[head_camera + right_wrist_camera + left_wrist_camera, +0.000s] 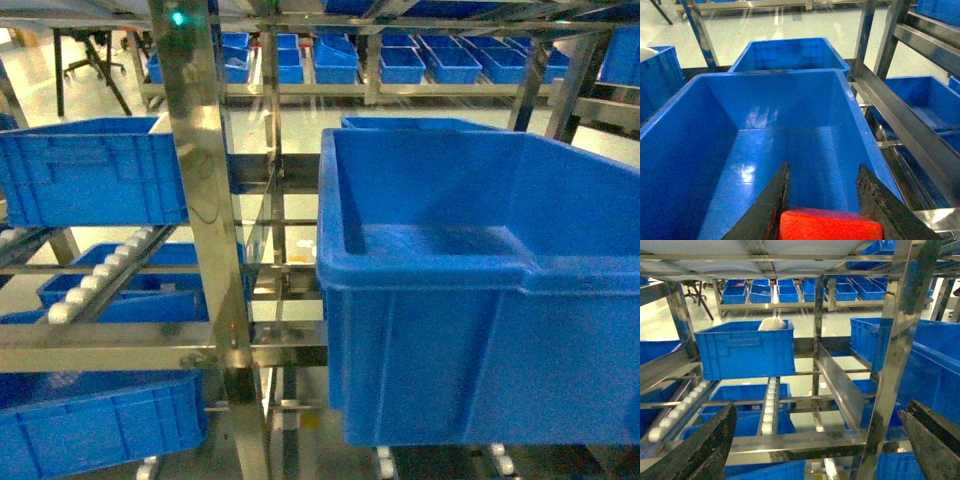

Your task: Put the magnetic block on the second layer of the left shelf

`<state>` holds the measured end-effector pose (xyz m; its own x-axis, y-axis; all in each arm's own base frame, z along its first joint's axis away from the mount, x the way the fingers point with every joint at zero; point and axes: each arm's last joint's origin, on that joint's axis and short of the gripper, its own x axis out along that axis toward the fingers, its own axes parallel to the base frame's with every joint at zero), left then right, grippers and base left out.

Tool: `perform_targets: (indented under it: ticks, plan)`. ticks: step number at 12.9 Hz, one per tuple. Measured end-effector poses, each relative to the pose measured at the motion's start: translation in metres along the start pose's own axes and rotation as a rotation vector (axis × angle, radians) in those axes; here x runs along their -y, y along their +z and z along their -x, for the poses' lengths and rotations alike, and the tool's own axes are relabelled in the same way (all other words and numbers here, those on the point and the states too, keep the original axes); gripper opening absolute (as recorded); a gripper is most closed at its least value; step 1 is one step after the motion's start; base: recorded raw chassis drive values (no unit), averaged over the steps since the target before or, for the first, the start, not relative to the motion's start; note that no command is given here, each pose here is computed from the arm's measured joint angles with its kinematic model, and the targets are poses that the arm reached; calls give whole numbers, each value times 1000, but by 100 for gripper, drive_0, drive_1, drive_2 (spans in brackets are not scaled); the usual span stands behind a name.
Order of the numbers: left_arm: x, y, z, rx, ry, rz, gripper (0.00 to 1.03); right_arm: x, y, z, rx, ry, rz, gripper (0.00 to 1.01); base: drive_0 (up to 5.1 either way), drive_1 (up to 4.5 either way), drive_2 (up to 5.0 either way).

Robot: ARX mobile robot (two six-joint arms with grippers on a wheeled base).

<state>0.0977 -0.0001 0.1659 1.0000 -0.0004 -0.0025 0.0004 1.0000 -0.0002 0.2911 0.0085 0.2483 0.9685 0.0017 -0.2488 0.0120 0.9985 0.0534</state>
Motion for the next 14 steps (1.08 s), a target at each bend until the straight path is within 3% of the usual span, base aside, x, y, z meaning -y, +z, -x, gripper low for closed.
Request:
perform_targets:
  ticks: [3, 4, 5, 6, 9, 10, 12, 14]
  plan:
    - [0, 0, 0, -1, 0, 0, 98, 0, -2, -2, -11, -1, 0, 33, 0, 0, 0]
    - [0, 0, 0, -1, 0, 0, 98, 0, -3, -1, -24, 11, -11, 33, 0, 0, 0]
    - [0, 0, 0, -1, 0, 0, 98, -1, -8, -1, -78, 40, -42, 33, 0, 0, 0]
    - [0, 0, 0, -1, 0, 0, 98, -1, -16, -7, -114, 61, -67, 33, 0, 0, 0]
    - [0, 0, 0, -1, 0, 0, 98, -1, -56, -49, -242, 78, -68, 33, 0, 0, 0]
    - [0, 0, 0, -1, 0, 0, 98, -2, -61, -67, -270, 86, -69, 33, 0, 0, 0]
    - [0, 0, 0, -1, 0, 0, 98, -11, -63, -109, -289, 99, -74, 33, 0, 0, 0]
    - [0, 0, 0, -1, 0, 0, 98, -31, -56, -136, -264, 120, -90, 33, 0, 0, 0]
